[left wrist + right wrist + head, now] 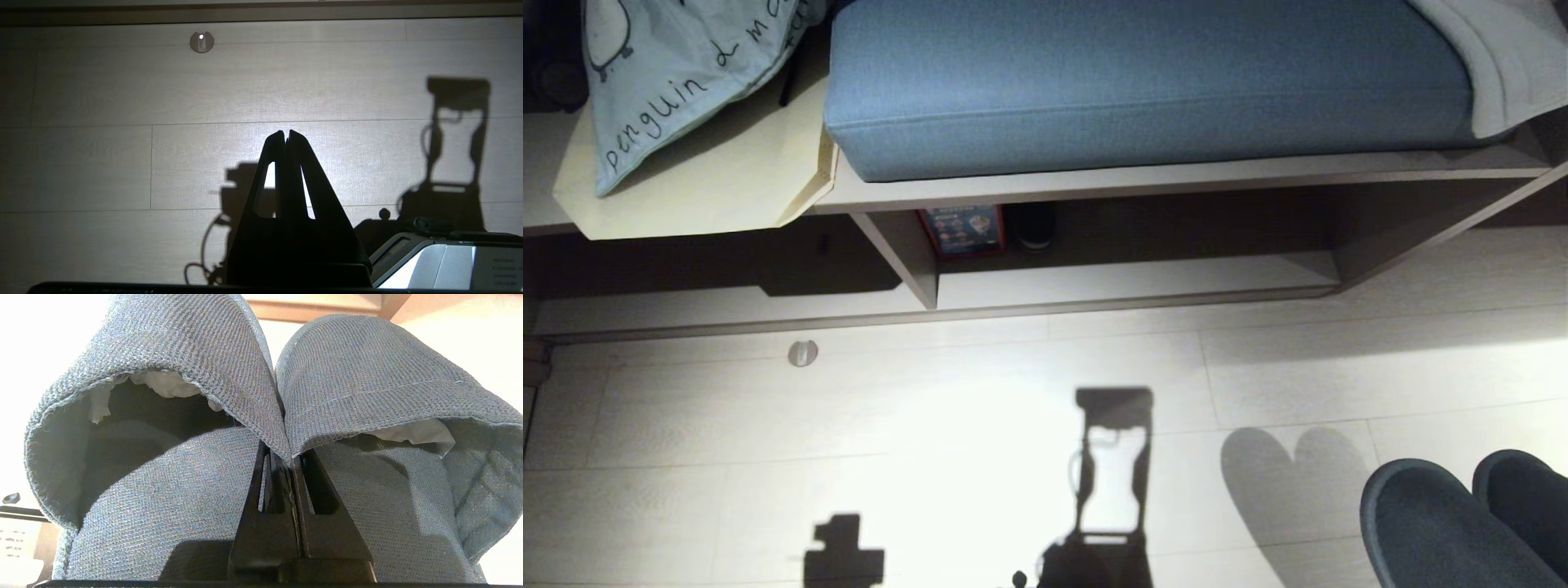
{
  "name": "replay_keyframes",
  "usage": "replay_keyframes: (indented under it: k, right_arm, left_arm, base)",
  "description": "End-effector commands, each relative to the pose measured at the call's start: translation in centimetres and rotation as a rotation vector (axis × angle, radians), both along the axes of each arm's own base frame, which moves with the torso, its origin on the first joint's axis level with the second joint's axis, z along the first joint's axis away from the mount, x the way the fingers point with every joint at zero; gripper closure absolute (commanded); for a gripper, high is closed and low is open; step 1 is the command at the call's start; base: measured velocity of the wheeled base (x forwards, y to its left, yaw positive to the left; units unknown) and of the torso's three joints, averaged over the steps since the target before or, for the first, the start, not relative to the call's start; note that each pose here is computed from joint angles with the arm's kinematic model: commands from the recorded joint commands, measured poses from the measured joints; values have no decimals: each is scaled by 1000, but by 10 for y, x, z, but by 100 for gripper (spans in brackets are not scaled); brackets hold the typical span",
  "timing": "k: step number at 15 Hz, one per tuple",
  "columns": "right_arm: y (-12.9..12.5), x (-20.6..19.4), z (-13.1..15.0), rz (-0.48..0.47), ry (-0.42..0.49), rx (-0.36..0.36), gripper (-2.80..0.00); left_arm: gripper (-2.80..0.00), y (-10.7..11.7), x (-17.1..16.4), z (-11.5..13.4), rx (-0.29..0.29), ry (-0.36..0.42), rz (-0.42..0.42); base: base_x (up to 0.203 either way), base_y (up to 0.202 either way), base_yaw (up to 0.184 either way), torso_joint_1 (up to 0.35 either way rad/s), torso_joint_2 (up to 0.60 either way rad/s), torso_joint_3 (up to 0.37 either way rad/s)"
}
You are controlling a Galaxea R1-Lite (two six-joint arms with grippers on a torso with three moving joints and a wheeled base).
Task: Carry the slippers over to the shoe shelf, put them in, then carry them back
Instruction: Place the slippers into the shoe cabinet
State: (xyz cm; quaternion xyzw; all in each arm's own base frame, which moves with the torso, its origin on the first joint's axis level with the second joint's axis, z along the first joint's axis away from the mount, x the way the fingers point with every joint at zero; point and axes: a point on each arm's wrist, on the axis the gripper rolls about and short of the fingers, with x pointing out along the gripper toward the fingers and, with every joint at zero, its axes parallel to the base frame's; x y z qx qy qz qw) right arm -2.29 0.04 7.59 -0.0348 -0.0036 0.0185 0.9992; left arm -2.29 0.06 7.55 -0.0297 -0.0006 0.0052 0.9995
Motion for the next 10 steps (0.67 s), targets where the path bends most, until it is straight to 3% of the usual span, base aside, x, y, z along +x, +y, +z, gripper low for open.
replay_keyframes:
  k: [1,10]
  right_arm:
    - [0,0,0,1,0,-1,0]
    - [0,0,0,1,0,-1,0]
  left_arm:
    - [0,0,0,0,-1,1,0]
    - [0,0,0,0,-2,1,0]
  base:
    - [0,0,0,7,1,-196]
    - [0,0,0,1,2,-196]
